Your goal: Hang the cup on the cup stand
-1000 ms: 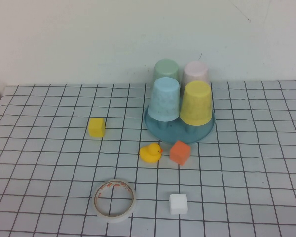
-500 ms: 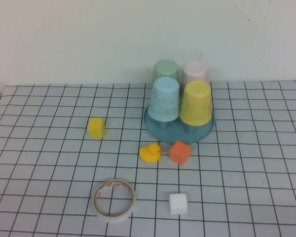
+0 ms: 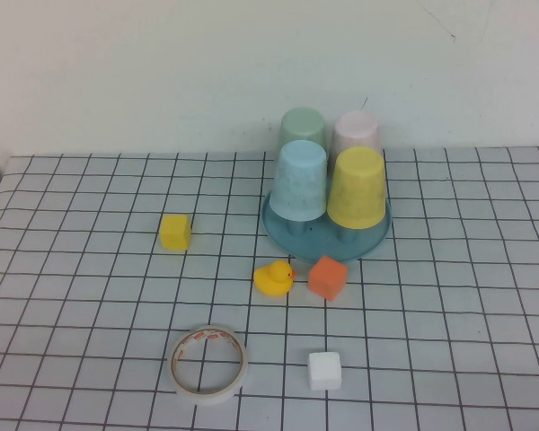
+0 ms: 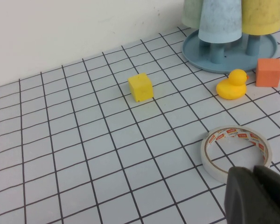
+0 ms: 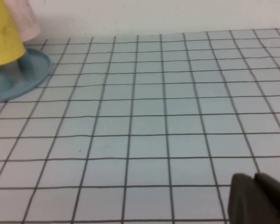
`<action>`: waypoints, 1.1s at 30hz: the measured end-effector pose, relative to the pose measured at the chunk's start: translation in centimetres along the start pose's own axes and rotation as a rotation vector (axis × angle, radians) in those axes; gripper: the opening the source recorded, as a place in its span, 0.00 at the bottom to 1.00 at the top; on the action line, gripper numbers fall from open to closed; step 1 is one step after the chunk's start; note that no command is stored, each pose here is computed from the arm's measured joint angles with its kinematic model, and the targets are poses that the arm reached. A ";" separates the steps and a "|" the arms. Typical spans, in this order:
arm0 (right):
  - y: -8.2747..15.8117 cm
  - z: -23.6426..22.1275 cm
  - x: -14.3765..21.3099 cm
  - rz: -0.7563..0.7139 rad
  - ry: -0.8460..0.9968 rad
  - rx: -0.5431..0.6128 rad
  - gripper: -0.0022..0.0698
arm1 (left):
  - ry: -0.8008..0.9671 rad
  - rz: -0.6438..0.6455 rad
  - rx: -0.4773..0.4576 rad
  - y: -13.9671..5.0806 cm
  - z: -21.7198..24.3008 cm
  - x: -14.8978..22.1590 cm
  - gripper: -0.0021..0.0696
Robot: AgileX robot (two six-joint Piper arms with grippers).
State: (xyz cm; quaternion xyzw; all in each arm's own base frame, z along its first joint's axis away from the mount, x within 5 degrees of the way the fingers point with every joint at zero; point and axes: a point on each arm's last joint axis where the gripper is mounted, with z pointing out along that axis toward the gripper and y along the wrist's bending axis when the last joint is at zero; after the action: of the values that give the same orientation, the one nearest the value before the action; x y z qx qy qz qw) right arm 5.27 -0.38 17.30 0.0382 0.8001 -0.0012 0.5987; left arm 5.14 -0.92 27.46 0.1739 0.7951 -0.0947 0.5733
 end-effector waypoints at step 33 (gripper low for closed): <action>0.1 0.0 0.2 0.059 0.026 -0.024 0.05 | 0.000 0.000 0.001 0.0 0.0 0.0 0.03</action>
State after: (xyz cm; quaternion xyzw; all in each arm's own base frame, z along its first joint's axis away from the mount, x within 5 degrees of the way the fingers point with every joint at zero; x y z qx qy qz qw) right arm 5.20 -0.23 17.18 0.0545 0.8063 0.0265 0.5884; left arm 5.13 -0.93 27.45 0.1744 0.7951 -0.0950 0.5730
